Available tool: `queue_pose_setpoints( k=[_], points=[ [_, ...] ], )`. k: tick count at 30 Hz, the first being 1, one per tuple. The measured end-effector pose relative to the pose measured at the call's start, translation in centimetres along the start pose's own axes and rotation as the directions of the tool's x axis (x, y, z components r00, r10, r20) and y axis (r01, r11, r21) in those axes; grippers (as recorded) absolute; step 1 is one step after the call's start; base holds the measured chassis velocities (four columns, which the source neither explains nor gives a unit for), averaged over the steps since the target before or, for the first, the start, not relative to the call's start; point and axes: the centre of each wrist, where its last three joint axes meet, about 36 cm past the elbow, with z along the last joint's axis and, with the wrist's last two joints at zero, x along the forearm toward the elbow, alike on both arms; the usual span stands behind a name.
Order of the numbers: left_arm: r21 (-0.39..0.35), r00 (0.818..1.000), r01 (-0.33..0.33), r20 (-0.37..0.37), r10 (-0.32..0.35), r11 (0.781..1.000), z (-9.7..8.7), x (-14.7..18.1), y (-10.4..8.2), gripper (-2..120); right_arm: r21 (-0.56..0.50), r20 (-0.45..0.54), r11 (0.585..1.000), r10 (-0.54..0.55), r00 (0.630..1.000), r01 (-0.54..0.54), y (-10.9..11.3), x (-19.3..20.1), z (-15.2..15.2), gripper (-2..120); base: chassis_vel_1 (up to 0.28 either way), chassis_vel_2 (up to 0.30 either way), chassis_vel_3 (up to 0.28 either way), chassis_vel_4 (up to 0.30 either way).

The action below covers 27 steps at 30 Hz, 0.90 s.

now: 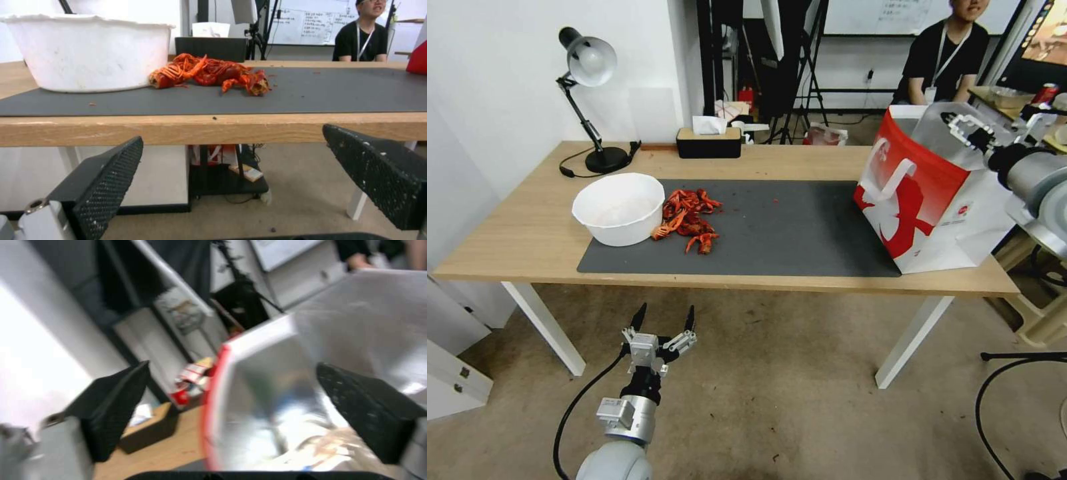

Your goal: Close the takeout container lid, then place the container into the takeout bag.

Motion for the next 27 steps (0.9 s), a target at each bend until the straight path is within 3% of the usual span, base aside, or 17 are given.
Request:
queue_pose_setpoints(
  k=[7, 8, 9, 13, 20, 27],
  points=[
    [0.01, 1.0, 0.003, 0.002, -0.003, 1.0, 0.0, 0.0, -0.1, 100, 0.067, 0.054, 0.98, -0.191, 0.98, 0.187, 0.5, 1.0, 2.1, 100, 0.0, 0.0, 0.0, 0.0],
    [0.014, 1.0, 0.005, 0.001, -0.005, 1.0, 0.0, 0.0, -0.1, 100, 0.144, 0.084, 0.959, -0.259, 0.962, 0.245, 0.3, 1.4, 3.5, 100, 0.0, 0.0, 0.0, 0.0],
    [0.014, 1.0, 0.005, 0.001, -0.005, 1.0, 0.0, 0.0, -0.1, 100, 0.144, 0.084, 0.959, -0.259, 0.962, 0.245, 0.3, 1.4, 3.5, 100, 0.0, 0.0, 0.0, 0.0],
    [0.032, 1.0, 0.011, -0.004, -0.011, 0.999, 0.0, 0.0, -0.1, 100, 0.286, 0.086, 0.895, -0.38, 0.921, 0.343, -0.3, 2.2, 6.3, 100, 0.0, 0.0, 0.0, 0.0],
    [0.035, 1.0, 0.024, -0.006, -0.024, 0.999, 0.3, 0.0, 0.1, 100, 0.343, 0.043, 0.864, -0.405, 0.913, 0.367, -2.0, 4.1, 10.0, 100, 0.0, 0.0, 0.0, 0.0],
    [0.039, 0.999, 0.034, -0.002, -0.034, 0.999, 0.6, -0.1, 0.3, 100, 0.361, 0.026, 0.87, -0.37, 0.929, 0.336, -4.0, 5.9, 13.6, 100, 0.0, 0.0, 0.0, 0.0]
  ],
)
